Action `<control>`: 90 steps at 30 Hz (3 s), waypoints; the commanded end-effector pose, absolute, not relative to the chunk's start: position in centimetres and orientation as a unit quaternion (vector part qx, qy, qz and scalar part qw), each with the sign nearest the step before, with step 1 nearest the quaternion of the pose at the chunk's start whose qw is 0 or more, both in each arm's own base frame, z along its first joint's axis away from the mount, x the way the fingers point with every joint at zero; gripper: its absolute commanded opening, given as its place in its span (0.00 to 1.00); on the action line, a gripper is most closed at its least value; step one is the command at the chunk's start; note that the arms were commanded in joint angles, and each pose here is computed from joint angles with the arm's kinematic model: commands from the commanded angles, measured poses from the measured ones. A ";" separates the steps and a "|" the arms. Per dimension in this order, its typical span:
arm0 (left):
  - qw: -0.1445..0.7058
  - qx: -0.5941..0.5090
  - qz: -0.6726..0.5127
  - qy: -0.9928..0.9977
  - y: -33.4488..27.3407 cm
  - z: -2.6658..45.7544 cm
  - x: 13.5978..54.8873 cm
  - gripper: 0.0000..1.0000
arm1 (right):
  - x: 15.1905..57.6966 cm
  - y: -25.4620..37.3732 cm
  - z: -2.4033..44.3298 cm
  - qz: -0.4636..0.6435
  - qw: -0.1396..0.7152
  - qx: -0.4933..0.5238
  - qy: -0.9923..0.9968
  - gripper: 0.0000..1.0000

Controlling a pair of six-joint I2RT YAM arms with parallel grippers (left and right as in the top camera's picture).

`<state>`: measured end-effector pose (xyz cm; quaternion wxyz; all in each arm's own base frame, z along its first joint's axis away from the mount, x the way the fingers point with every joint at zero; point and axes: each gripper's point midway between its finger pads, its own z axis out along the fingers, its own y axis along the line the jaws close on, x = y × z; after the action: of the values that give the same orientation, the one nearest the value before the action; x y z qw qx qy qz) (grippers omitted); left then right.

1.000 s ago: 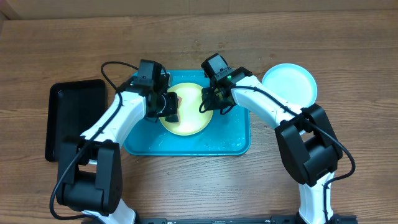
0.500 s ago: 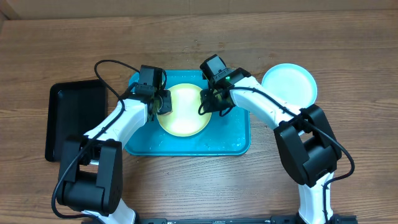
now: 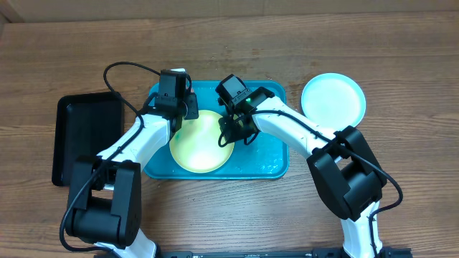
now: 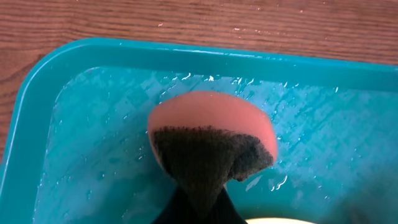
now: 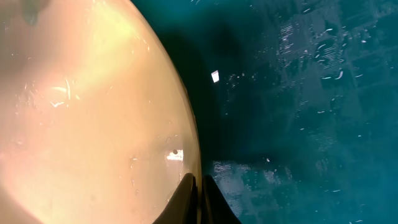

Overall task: Clean dirty plates on tray and stack at the side
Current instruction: 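Lower the plate and scrub it again with the left gripper's sponge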

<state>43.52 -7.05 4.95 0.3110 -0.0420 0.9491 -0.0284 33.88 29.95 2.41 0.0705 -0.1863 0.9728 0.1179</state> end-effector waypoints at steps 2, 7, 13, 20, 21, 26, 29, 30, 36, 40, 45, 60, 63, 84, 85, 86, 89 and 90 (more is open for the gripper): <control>0.297 -0.041 -0.019 0.954 -6.6 4.7 42.8 0.04 | 33.6 30.1 2.3 0.116 0.072 -0.204 0.969 0.04; 0.263 -0.036 -0.009 0.964 -6.2 3.4 41.2 0.04 | 34.0 30.3 2.4 0.117 0.081 -0.204 0.969 0.04; 0.243 -0.026 0.003 0.970 -5.8 2.3 39.9 0.04 | 35.0 29.8 2.4 0.098 0.100 -0.178 0.974 0.04; 0.263 0.009 0.006 0.965 -6.0 4.0 40.2 0.04 | 36.7 28.7 2.6 0.081 0.124 -0.144 0.978 0.04; 0.267 0.012 0.006 0.964 -6.1 4.4 40.2 0.04 | 36.9 28.3 2.6 0.081 0.124 -0.136 0.980 0.04; 0.269 0.030 0.000 0.963 -7.2 5.4 39.6 0.04 | 38.3 26.8 2.6 0.080 0.128 -0.112 0.982 0.04; 0.262 0.049 -0.018 0.964 -8.9 5.2 39.1 0.04 | 38.9 26.5 2.7 0.083 0.135 -0.105 0.982 0.04; 0.262 0.056 -0.024 0.963 -9.6 5.2 39.0 0.04 | 38.9 26.6 2.8 0.084 0.137 -0.105 0.981 0.04; 0.272 0.065 0.010 0.960 -9.8 5.4 39.0 0.04 | 38.7 27.0 2.8 0.085 0.136 -0.108 0.981 0.04; 0.272 0.060 0.019 0.960 -9.3 5.1 39.2 0.04 | 38.6 27.1 2.8 0.085 0.136 -0.109 0.981 0.04; 0.249 0.058 0.037 0.966 -8.7 3.1 38.8 0.04 | 38.5 27.0 2.7 0.084 0.134 -0.110 0.981 0.04; 0.342 -0.013 0.193 0.920 -3.8 3.8 43.3 0.04 | 38.1 26.9 2.6 0.080 0.126 -0.111 0.983 0.04; 0.377 -0.021 0.173 0.910 -4.6 4.8 44.7 0.04 | 38.0 26.9 2.6 0.080 0.126 -0.112 0.982 0.04; 0.370 0.050 -0.039 0.927 -11.8 7.5 43.5 0.04 | 38.2 28.5 3.0 0.092 0.146 -0.126 0.977 0.04; 0.355 0.063 -0.049 0.932 -12.2 6.9 42.9 0.04 | 38.3 28.5 3.0 0.093 0.146 -0.126 0.977 0.04; 0.341 0.073 -0.050 0.936 -12.3 6.4 42.4 0.04 | 38.3 28.5 3.0 0.093 0.146 -0.126 0.977 0.04; 0.314 0.076 -0.027 0.946 -11.5 5.0 41.5 0.04 | 38.3 28.5 3.0 0.093 0.147 -0.126 0.977 0.04; 0.310 0.073 -0.012 0.948 -10.9 4.6 41.5 0.04 | 38.3 28.5 3.0 0.093 0.147 -0.126 0.977 0.04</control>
<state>41.74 -11.10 5.13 0.3185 0.0577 0.9460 -0.0165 38.50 28.39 3.03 0.1441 -0.1191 0.9776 0.0972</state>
